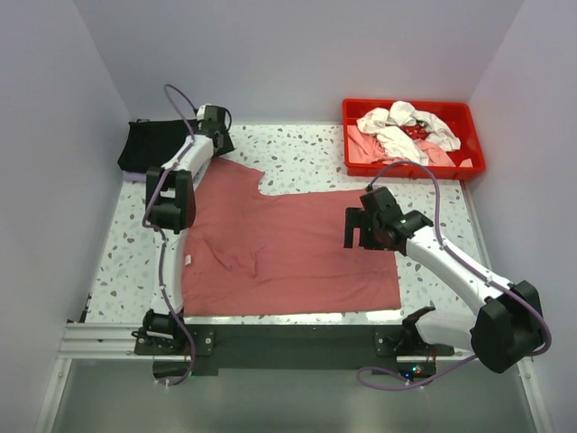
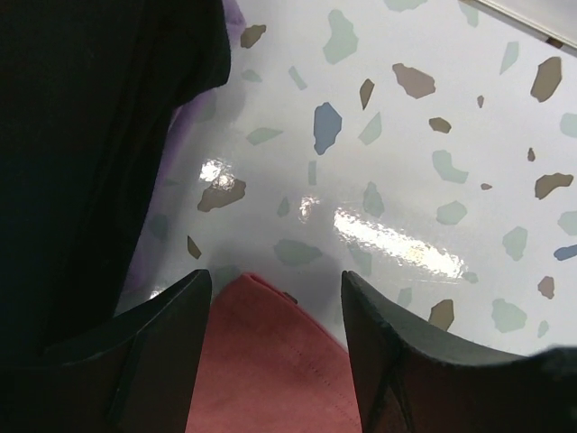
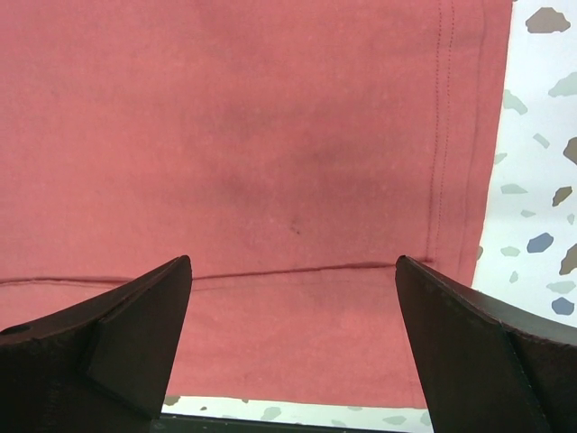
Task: Fold and stack the t-shirts
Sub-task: Fold the tshirt
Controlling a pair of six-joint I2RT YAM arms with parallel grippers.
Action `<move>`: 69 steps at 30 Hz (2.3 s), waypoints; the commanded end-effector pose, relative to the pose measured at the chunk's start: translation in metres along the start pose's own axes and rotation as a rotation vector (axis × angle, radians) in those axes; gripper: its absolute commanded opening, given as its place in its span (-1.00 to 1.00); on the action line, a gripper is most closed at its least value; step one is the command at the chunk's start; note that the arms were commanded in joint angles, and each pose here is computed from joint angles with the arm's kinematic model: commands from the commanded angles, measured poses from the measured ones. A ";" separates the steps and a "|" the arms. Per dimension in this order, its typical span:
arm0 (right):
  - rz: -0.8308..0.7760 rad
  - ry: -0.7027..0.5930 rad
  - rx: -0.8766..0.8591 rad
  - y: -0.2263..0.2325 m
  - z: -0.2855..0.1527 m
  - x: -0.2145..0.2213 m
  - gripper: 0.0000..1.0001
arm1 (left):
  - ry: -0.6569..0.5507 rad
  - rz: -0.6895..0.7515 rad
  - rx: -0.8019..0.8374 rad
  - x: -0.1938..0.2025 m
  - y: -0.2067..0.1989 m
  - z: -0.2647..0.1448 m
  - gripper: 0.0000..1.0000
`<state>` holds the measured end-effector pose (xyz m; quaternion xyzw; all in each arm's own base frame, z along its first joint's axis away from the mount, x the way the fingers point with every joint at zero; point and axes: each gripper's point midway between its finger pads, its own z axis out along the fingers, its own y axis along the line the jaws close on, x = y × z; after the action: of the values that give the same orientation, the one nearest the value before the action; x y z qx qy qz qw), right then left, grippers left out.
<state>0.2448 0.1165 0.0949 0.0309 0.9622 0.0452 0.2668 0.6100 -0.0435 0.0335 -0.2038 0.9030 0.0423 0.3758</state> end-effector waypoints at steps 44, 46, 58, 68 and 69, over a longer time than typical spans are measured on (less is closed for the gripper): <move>0.207 -0.237 0.424 -0.036 0.108 -0.187 0.90 | -0.089 -0.016 0.257 0.003 -0.001 -0.122 -1.00; 0.233 -0.242 0.443 -0.038 0.118 -0.187 0.89 | -0.099 -0.013 0.269 0.002 0.000 -0.131 -1.00; 0.251 -0.251 0.510 -0.045 0.157 -0.190 0.89 | -0.101 -0.008 0.313 0.013 0.006 -0.156 -1.00; 0.265 -0.204 0.543 -0.054 0.162 -0.171 0.73 | -0.100 -0.013 0.301 0.019 0.013 -0.163 -1.00; 0.270 -0.204 0.545 -0.055 0.161 -0.171 0.65 | -0.106 -0.016 0.304 0.017 0.013 -0.165 -1.00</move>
<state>0.4704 0.0705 0.0318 0.2009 0.9106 -0.1687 0.3192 0.4802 -0.0723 0.1077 -0.1567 0.8955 -0.0739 0.4099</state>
